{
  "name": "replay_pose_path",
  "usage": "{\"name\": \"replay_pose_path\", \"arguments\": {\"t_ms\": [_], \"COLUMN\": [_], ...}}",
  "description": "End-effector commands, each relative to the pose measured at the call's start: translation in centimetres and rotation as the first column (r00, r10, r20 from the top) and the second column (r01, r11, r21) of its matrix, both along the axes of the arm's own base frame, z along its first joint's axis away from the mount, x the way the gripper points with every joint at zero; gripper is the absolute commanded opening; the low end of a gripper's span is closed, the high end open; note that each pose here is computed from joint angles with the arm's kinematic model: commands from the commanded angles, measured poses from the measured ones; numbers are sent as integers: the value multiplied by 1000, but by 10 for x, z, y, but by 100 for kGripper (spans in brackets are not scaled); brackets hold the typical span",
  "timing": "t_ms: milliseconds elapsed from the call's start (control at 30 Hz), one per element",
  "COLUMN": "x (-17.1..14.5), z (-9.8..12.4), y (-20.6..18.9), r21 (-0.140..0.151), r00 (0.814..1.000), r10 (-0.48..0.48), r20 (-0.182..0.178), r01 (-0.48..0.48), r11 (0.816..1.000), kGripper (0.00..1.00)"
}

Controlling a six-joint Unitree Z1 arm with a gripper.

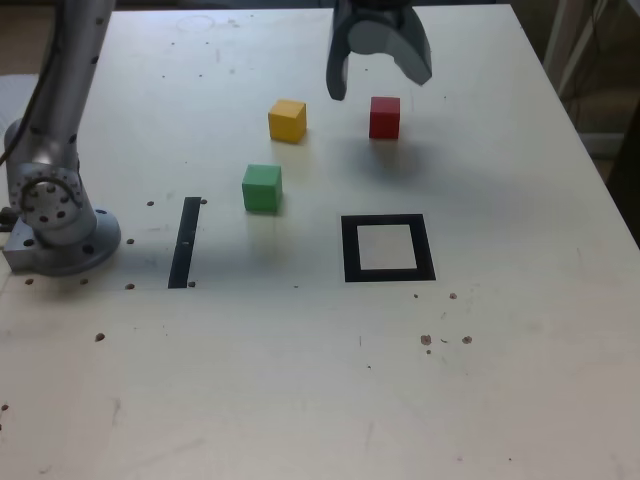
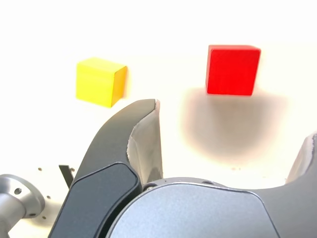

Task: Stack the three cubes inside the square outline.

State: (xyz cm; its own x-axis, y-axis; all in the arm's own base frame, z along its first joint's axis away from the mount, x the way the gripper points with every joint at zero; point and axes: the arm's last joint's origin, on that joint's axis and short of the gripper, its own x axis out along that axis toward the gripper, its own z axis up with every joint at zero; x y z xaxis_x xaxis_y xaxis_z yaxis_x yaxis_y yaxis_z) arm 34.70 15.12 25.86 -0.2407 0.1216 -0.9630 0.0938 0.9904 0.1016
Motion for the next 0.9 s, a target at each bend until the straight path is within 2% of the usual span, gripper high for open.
{"name": "replay_pose_path", "arguments": {"t_ms": [0, 300, 467, 600, 867], "x": [7, 17, 22, 25, 23], "z": [-15, -36, -45, -48, -48], "y": [8, 16, 17, 20, 27], "r21": [-9, -20, -44, -50, -58], "r00": [1000, 999, 999, 999, 999], "r10": [-1, -11, -26, -30, -27], "r20": [-25, -49, -42, -33, -24], "r01": [1, 10, 24, 28, 25], "r11": [1000, 1000, 999, 998, 998], "kGripper": [95, 92, 90, 88, 74]}}
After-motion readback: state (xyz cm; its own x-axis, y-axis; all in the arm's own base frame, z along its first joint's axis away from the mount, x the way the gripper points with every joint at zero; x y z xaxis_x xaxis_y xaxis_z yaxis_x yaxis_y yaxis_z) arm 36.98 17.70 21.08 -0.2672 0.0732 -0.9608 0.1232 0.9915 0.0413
